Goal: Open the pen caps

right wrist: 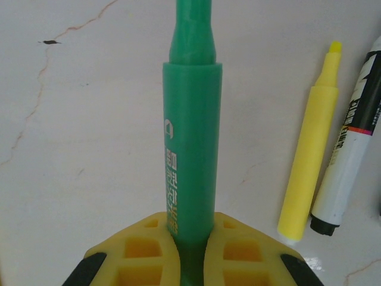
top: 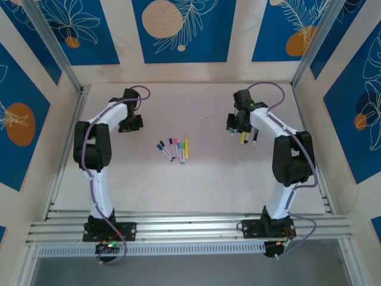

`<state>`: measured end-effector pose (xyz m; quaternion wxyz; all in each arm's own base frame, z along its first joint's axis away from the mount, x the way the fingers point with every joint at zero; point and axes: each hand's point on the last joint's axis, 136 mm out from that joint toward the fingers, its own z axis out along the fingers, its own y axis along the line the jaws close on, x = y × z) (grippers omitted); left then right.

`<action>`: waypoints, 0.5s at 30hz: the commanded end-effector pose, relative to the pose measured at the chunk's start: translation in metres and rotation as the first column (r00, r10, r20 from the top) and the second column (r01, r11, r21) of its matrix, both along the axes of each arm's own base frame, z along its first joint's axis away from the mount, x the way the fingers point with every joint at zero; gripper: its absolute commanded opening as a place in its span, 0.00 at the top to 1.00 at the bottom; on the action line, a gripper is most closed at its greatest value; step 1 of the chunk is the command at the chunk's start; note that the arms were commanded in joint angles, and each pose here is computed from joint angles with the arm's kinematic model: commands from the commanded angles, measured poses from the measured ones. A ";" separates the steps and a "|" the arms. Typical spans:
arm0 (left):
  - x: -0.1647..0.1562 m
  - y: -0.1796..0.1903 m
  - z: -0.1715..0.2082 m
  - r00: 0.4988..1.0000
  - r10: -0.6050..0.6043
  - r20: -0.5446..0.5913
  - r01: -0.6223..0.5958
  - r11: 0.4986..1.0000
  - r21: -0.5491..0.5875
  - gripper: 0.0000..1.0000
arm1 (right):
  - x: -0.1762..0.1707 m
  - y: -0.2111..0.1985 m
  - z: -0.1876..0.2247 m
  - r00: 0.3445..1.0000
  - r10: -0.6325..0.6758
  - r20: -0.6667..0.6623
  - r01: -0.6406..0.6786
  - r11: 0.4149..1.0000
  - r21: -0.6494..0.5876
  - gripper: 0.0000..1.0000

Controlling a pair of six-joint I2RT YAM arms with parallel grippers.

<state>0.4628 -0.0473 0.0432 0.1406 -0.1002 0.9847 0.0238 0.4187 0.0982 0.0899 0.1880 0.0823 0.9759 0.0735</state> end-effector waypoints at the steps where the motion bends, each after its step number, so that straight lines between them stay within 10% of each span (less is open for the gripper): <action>1: -0.002 0.014 -0.002 1.000 0.000 -0.028 0.002 0.998 0.059 1.00 | 0.001 -0.007 -0.013 1.000 -0.010 -0.025 0.010 1.000 0.013 1.00; 15: -0.004 0.014 -0.018 0.998 0.017 -0.066 -0.013 0.998 0.061 1.00 | 0.000 -0.018 -0.045 0.994 -0.038 -0.107 0.034 0.999 -0.037 1.00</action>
